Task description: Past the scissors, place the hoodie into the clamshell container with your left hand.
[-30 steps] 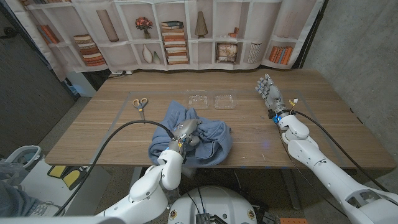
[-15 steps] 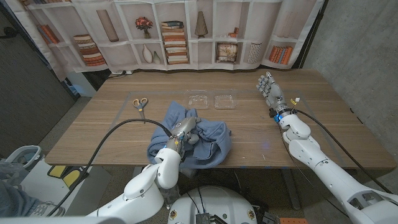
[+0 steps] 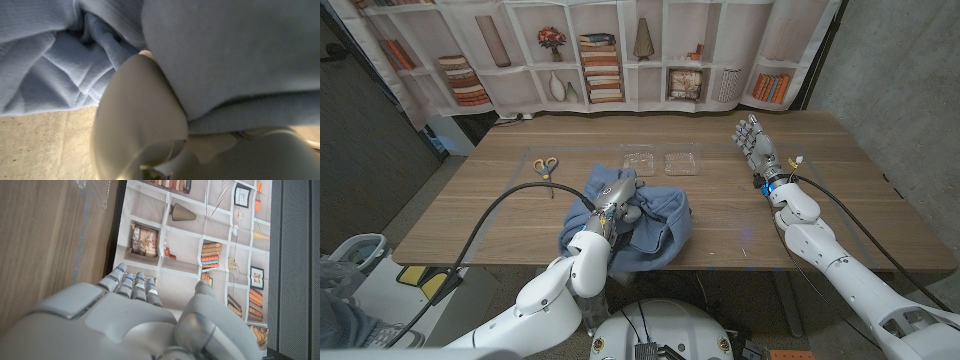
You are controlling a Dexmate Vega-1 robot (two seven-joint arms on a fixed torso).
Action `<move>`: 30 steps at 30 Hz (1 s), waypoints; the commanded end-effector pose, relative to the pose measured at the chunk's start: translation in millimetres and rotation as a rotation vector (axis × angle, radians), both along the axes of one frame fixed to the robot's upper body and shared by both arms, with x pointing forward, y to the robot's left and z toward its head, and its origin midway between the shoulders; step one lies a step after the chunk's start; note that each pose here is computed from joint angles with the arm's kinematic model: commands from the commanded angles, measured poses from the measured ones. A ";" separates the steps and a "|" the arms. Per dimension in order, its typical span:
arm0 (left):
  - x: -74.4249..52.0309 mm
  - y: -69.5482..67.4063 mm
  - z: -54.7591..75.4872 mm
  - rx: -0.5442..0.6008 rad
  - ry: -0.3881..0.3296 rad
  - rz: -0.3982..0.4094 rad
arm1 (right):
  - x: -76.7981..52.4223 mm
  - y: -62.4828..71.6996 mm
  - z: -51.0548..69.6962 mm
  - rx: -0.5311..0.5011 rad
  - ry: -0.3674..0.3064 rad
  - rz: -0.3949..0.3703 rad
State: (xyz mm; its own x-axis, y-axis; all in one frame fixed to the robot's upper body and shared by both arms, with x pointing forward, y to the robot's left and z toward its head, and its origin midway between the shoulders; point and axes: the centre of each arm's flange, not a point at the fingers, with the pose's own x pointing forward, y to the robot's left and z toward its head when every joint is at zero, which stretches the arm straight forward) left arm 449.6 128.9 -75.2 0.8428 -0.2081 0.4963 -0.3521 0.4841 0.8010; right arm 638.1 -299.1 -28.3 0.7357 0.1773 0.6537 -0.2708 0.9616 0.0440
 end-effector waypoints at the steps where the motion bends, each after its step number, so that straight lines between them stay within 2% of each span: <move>1: -8.1 1.7 19.1 0.003 -0.006 -0.023 | -2.2 0.0 3.5 -0.005 -0.009 0.005; 10: -16.0 5.4 27.9 0.010 -0.002 -0.037 | -4.2 -0.3 5.6 -0.008 -0.019 0.005; 21: -26.6 6.9 43.7 0.034 -0.045 -0.029 | -8.7 -0.9 8.8 -0.009 -0.034 0.000; 30: -28.0 10.6 55.4 0.040 -0.045 -0.037 | -9.8 -0.4 10.8 -0.013 -0.037 -0.002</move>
